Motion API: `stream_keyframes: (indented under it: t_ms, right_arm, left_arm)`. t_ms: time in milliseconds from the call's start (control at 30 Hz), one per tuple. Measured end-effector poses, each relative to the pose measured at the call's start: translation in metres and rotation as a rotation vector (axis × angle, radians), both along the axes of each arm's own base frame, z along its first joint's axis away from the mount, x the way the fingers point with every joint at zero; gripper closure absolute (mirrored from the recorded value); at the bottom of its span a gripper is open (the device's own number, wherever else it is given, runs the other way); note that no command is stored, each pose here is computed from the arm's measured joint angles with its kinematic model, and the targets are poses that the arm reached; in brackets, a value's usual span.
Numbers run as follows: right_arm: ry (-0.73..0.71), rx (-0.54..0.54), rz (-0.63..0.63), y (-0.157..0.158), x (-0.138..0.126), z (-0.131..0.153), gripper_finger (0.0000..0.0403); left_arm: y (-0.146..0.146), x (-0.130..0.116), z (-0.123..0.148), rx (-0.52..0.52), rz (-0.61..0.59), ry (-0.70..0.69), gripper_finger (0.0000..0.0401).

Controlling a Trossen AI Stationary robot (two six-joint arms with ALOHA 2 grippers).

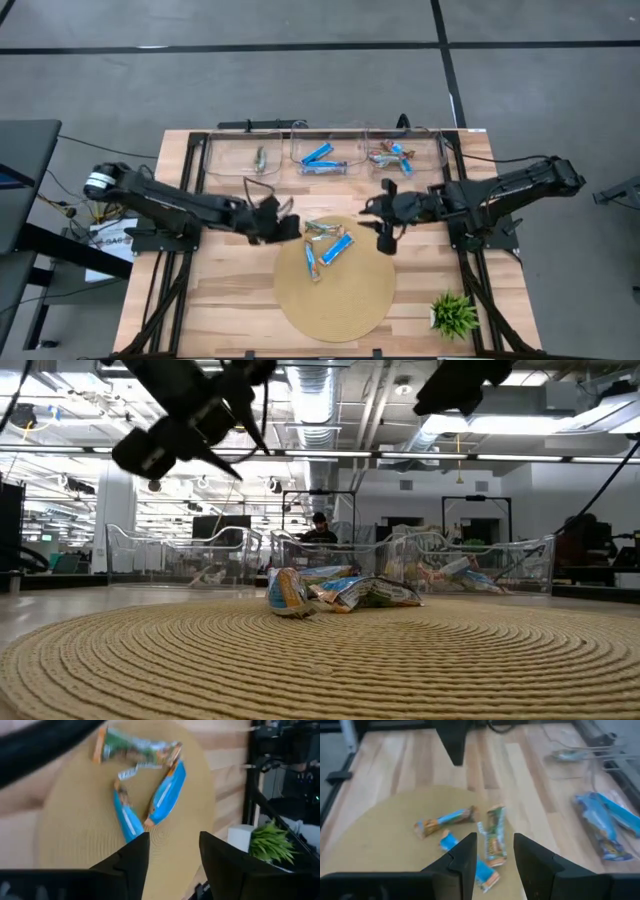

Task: Pick and place Granola Bars by type
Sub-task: Put the orange granola bar into the left transparent bin

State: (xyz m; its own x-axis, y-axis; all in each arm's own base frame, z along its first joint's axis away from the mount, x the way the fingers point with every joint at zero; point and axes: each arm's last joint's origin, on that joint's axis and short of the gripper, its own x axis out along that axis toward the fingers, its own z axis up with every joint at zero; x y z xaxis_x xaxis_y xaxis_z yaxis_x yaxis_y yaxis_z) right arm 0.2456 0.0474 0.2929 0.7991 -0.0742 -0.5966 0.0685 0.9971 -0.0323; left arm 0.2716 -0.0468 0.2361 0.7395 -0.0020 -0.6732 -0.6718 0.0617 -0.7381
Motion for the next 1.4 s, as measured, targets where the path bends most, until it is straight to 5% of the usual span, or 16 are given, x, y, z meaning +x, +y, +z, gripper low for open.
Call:
stream_keyframes:
  t_ms: [167, 533, 1133, 1400]
  right_arm:
    - [0.004, -0.004, 0.051, 0.013, -0.003, 0.000, 0.0280]
    - [0.030, -0.011, 0.066, 0.016, -0.006, -0.002, 0.0280]
    - [0.044, -0.013, 0.069, 0.016, -0.007, -0.003, 0.0280]
    - [0.051, -0.008, 0.079, 0.016, -0.007, -0.004, 0.0280]
  left_arm:
    - [-0.022, 0.027, -0.029, -0.057, 0.018, -0.020, 0.0215]
    - [-0.033, 0.068, -0.062, 0.007, 0.020, 0.246, 0.0221]
    - [-0.033, 0.091, -0.092, -0.008, -0.067, 0.415, 0.0234]
    - [-0.032, 0.088, -0.091, 0.003, -0.089, 0.440, 0.0308]
